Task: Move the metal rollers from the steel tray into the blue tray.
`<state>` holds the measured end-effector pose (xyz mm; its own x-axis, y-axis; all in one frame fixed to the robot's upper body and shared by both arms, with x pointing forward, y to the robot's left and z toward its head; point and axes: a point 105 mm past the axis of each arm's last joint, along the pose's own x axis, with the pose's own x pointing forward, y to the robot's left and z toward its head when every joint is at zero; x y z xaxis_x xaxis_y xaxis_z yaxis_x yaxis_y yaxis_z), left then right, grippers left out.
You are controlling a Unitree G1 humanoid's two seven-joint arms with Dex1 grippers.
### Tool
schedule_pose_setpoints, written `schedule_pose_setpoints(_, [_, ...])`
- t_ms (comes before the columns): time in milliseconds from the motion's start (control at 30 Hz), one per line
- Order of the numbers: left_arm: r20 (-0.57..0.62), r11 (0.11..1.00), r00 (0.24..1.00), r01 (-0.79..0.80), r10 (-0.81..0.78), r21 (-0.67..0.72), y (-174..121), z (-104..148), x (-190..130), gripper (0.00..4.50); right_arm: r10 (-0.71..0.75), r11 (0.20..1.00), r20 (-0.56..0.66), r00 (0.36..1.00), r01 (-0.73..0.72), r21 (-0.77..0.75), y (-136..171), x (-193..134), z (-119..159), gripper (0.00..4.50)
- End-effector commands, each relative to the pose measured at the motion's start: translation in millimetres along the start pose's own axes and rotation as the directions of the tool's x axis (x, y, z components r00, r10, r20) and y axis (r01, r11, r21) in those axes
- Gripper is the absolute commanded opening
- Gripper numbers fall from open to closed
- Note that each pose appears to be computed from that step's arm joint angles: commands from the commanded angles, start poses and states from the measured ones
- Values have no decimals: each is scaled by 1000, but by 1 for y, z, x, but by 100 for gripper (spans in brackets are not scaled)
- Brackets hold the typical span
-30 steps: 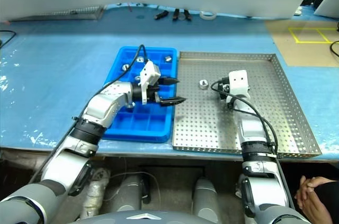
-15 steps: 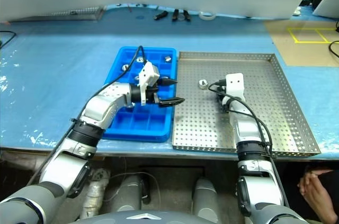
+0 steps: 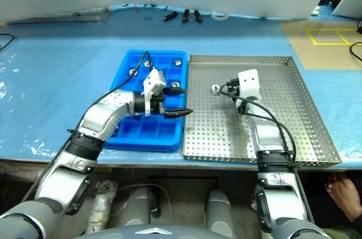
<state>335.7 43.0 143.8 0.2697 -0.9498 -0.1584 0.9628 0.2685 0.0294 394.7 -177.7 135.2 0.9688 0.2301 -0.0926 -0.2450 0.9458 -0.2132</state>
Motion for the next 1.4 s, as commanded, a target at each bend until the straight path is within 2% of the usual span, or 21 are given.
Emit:
schedule_pose_setpoints(33, [47,999,999,-29,28,27,-1,15,-18,450,185,981,115,976,-176,-81,27,-5,43,167])
schedule_pose_setpoints(133, [41,997,997,-70,69,14,-3,11,-32,450,336,941,139,932,-324,-101,50,-9,58,167])
schedule_pose_setpoints(233, [31,991,991,-132,133,-12,-7,5,-49,450,521,853,145,841,-506,-129,79,-16,68,167])
schedule_pose_setpoints(367, [1,967,968,-252,252,-40,-14,-9,-77,450,726,687,115,678,-711,-150,109,-27,70,167])
schedule_pose_setpoints(667, [-51,912,916,-400,397,-87,-35,-27,-106,450,899,435,-2,439,-892,-119,144,-40,52,167])
schedule_pose_setpoints(833, [-61,904,910,-414,409,-109,-46,-31,-105,450,947,311,-63,314,-949,-53,156,-59,37,167])
schedule_pose_setpoints(900, [-63,904,912,-411,406,-118,-49,-32,-104,450,952,296,-66,297,-955,-27,157,-61,35,167])
schedule_pose_setpoints(1367, [-64,919,926,-378,373,-115,-44,-31,-96,450,947,319,-81,311,-940,119,172,-56,17,167])
schedule_pose_setpoints(1400, [-62,920,927,-375,370,-113,-44,-31,-95,450,943,331,-80,324,-936,122,172,-55,16,202])
